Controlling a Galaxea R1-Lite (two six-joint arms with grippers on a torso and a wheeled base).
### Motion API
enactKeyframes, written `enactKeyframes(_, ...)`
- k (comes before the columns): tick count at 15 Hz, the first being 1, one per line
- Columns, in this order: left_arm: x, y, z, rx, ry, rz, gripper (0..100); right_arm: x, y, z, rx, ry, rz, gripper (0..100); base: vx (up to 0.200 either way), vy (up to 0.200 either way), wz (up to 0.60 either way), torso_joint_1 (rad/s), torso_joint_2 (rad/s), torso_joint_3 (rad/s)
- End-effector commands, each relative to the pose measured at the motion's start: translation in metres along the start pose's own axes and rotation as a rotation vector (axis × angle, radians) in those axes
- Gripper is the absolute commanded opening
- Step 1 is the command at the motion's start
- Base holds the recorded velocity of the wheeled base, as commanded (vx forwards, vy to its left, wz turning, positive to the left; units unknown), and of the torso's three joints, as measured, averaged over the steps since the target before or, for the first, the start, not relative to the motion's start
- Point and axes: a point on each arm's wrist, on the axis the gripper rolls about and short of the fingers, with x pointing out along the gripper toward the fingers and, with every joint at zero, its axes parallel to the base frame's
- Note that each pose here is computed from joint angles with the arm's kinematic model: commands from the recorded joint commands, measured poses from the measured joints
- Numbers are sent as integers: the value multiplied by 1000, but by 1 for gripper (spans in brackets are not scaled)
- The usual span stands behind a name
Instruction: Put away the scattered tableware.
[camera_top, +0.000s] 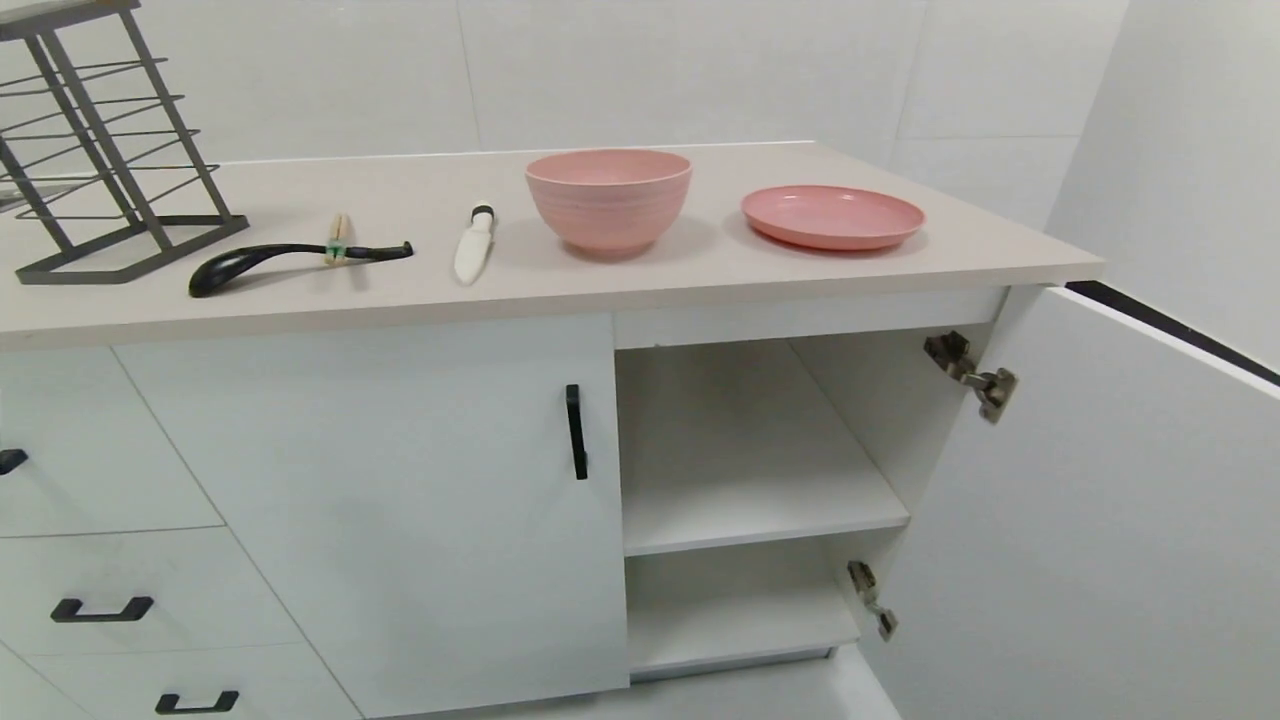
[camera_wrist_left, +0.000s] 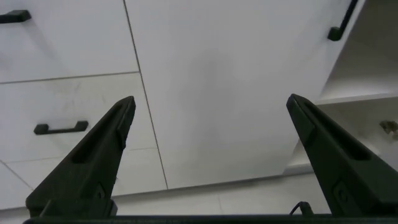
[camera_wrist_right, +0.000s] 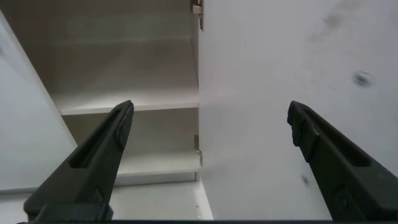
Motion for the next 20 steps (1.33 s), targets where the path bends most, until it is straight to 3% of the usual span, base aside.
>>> enactKeyframes(1, 0, 0, 0, 0, 1, 0, 100, 0, 0, 0, 0, -2, 1, 100, 0, 200, 0, 12, -2, 2)
enactKeyframes(16, 0, 0, 0, -4, 1, 2, 100, 0, 0, 0, -2, -2, -16, 100, 40, -27, 0, 0, 0, 1)
enactKeyframes(20, 0, 0, 0, -4, 1, 2, 100, 0, 0, 0, -2, -2, -16, 100, 0, 0, 0, 78, -226, -266)
